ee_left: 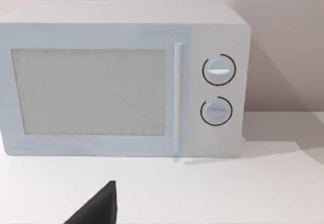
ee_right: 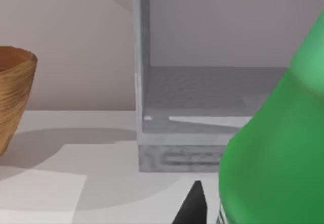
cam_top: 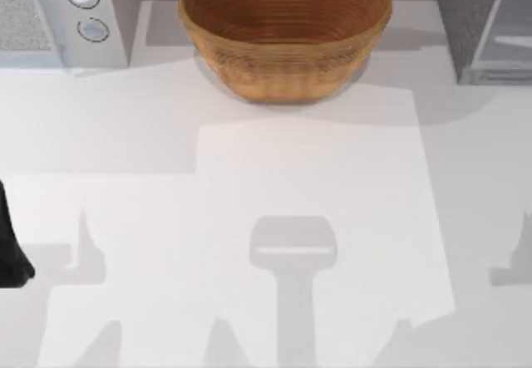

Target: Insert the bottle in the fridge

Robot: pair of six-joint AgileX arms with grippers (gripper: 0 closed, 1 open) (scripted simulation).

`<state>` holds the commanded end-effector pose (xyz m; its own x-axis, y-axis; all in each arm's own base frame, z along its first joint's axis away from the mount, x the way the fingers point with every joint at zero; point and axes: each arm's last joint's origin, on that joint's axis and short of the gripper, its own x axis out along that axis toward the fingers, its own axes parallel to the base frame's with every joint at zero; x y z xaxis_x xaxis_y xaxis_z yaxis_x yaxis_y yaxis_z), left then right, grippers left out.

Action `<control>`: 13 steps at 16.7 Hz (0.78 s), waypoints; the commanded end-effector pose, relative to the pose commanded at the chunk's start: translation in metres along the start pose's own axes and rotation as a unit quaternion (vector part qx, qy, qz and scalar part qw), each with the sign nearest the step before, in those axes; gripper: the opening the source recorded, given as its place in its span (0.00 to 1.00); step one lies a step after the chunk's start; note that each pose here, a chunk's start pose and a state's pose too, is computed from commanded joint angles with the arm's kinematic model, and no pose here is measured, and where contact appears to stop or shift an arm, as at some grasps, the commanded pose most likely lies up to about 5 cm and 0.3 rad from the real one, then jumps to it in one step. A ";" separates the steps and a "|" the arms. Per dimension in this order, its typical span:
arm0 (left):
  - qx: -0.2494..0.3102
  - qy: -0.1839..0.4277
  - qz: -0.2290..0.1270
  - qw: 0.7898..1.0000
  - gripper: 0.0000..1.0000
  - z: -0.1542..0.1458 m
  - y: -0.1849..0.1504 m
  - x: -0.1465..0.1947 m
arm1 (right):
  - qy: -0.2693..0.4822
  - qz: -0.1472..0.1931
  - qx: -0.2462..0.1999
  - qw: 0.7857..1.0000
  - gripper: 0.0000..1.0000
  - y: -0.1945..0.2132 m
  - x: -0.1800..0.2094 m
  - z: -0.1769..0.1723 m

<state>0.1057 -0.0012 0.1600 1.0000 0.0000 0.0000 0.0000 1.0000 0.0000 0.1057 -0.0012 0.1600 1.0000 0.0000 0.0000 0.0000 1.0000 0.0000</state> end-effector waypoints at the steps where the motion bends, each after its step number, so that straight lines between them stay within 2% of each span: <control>1: 0.000 0.000 0.000 1.000 1.00 0.000 0.000 0.000 | 0.000 0.000 0.000 1.000 0.01 0.000 0.000 0.000; 7: 0.000 0.000 0.000 1.000 1.00 0.000 0.000 0.000 | -0.007 0.000 -0.001 1.000 0.01 -0.001 0.001 0.008; 13: 0.000 0.000 0.000 1.000 1.00 0.000 0.000 0.000 | -0.049 0.003 -0.008 0.999 0.01 -0.005 0.024 0.068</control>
<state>0.1057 -0.0012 0.1600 1.0000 0.0000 0.0000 0.0000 1.0000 0.0000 0.1302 -0.0066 0.2284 0.9952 0.0061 0.0980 -0.0046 0.9999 -0.0155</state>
